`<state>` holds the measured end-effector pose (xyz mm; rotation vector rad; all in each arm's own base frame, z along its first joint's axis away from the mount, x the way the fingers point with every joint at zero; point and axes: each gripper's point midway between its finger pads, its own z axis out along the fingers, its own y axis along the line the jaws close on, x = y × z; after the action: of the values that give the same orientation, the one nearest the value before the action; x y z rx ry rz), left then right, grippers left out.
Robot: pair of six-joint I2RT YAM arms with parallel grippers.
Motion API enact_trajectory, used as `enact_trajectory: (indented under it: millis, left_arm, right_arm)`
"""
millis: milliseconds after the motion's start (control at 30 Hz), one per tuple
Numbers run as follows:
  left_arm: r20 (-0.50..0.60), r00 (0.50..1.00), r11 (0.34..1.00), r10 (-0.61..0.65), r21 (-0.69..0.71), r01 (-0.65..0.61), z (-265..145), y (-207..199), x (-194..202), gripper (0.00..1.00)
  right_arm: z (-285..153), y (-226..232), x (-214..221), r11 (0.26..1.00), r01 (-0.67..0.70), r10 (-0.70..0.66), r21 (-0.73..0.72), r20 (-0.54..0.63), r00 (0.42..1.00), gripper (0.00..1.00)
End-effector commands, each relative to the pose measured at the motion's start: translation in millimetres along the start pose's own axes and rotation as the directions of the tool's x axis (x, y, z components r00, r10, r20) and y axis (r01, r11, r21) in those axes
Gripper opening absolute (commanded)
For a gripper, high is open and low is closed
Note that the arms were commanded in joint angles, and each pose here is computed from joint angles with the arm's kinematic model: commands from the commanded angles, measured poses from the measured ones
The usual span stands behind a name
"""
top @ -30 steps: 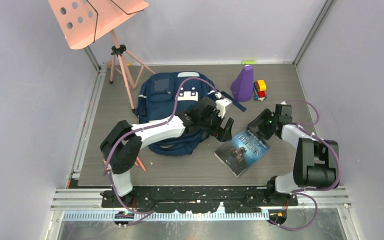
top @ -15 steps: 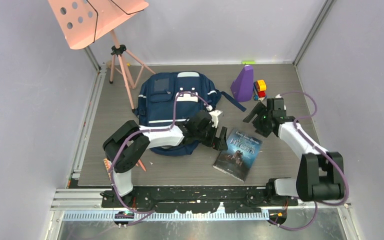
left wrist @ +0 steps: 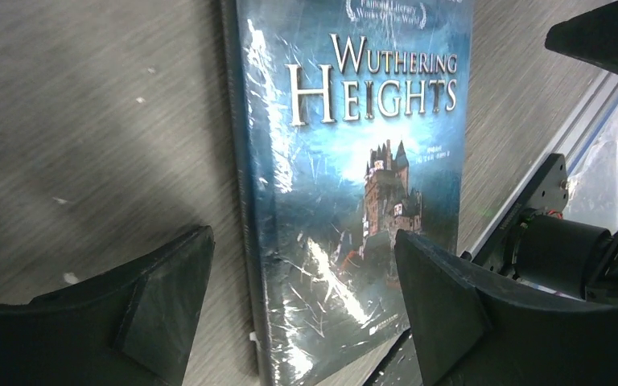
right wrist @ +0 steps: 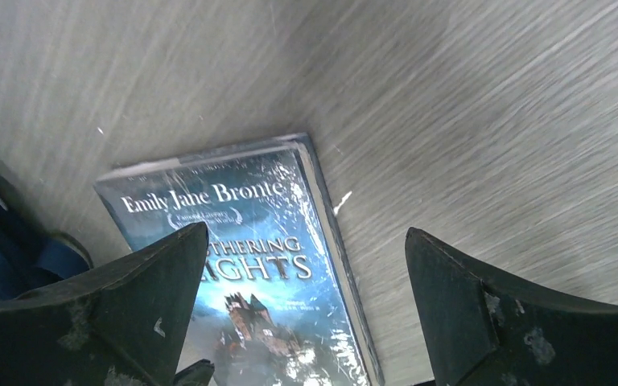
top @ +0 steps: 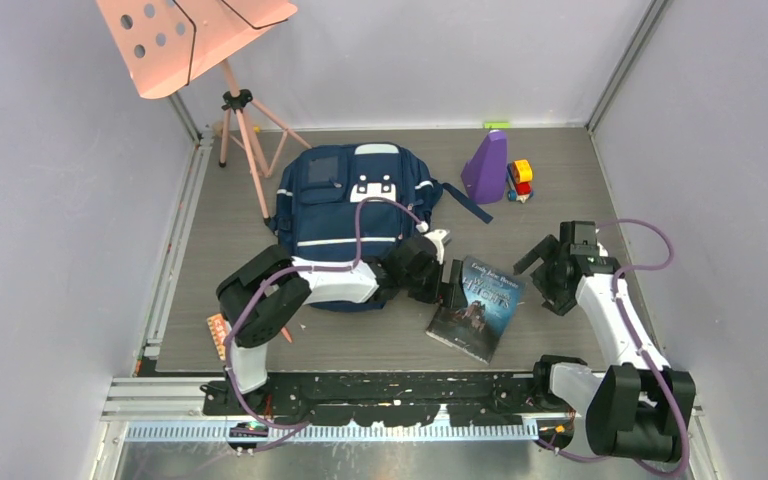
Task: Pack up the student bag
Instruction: Pick up the book from the center of the board.
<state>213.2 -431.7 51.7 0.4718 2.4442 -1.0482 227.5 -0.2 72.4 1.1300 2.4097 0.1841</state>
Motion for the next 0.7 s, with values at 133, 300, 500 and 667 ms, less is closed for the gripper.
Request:
enact_trajectory:
  millis: [133,300,500,667]
  left_arm:
    - [-0.028,1.0,0.995,0.001,-0.102,-0.004,11.3,5.1,18.0,0.86]
    - [-0.04,0.999,0.994,0.016,-0.106,-0.02,15.9,-3.1,27.8,0.86]
    - [0.002,0.999,0.999,-0.042,-0.021,0.042,22.8,-20.8,21.7,0.85]
    - [0.087,0.994,0.994,-0.066,0.095,0.058,23.3,-48.3,-2.4,0.82]
  right_arm:
    - [9.8,1.1,35.1,0.999,-0.027,0.02,-0.044,-0.157,0.987,0.96]
    - [15.7,4.8,51.4,0.993,-0.06,0.039,-0.1,-0.205,0.978,0.89]
    - [22.2,14.9,65.6,0.981,-0.094,0.046,-0.169,-0.265,0.963,0.71]
    - [26.5,19.1,75.7,0.97,-0.13,0.068,-0.206,-0.286,0.956,0.56]
